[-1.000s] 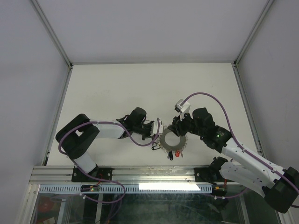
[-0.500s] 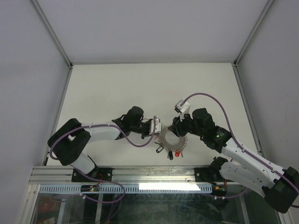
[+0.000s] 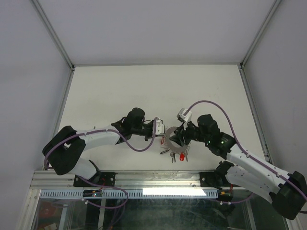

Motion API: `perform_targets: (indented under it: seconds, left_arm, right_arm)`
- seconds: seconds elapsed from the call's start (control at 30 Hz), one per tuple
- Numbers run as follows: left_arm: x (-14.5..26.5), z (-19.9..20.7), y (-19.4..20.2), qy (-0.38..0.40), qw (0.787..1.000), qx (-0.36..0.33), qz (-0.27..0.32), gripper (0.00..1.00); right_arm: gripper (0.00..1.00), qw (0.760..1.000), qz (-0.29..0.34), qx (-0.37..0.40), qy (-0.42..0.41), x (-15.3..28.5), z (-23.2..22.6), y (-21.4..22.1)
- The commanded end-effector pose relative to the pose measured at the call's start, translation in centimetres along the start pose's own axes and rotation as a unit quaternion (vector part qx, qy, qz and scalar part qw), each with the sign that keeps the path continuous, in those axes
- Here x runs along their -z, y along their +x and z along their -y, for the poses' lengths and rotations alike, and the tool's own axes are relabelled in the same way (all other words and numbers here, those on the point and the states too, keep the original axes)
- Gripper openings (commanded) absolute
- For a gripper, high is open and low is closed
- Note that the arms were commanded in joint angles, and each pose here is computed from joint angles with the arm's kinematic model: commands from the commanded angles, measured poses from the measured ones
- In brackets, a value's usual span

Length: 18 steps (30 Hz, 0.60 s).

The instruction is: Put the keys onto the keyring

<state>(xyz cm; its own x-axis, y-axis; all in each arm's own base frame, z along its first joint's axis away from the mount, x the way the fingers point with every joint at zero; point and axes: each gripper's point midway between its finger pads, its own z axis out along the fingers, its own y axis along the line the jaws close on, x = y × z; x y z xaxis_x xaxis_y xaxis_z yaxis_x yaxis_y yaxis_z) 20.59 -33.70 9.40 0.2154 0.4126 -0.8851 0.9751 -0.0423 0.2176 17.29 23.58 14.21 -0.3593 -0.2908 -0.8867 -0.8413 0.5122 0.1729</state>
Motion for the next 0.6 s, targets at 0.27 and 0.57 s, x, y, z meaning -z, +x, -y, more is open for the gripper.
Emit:
perform_targets:
  seconds: [0.27, 0.57]
  left_arm:
    - [1.2, -0.6, -2.5, -0.017, 0.999, -0.022, 0.033, 0.0]
    - [-0.6, -0.3, 1.1, -0.011, 0.999, 0.02, 0.023, 0.0]
  right_arm:
    - [0.38, 0.965, -0.019, 0.202, -0.163, 1.7, -4.3, -0.5]
    - [0.37, 0.971, -0.04, 0.226, -0.063, 0.5, -0.3, -1.9]
